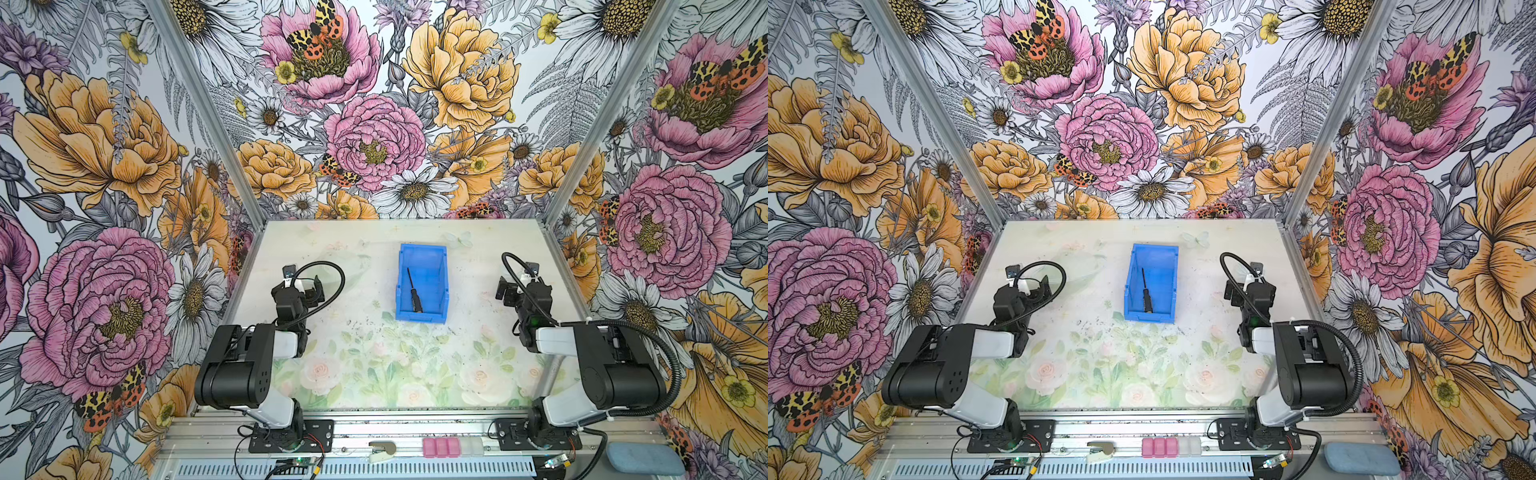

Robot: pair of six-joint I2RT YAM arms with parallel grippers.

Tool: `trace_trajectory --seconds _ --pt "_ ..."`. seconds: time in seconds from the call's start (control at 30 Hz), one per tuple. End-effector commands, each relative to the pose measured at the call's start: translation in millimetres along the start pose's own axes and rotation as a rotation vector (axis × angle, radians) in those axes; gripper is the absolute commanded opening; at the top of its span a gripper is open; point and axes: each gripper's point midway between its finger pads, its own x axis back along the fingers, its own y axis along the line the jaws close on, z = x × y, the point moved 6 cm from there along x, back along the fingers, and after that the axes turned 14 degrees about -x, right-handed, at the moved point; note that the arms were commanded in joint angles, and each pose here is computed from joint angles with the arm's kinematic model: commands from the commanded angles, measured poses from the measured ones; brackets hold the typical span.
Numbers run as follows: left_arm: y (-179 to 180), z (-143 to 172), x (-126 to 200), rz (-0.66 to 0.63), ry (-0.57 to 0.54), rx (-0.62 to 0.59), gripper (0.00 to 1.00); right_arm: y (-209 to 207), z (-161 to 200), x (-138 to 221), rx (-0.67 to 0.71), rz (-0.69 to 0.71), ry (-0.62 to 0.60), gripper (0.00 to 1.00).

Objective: Put the screwdriver in the bin
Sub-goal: Reset both arms

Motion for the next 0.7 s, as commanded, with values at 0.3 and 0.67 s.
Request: trace_trajectory --seconds 0.3,0.67 --pt "-3.1 -13.9 -0.6 0.015 -0.064 -0.011 0.99 5.7 -7.9 1.7 0.009 -0.029 -0.055 0.99" --pt "-3.1 -14.1 -0.6 0.015 -0.064 -0.01 0.99 5.5 -6.8 2.5 0.009 -0.044 -0.063 0.99"
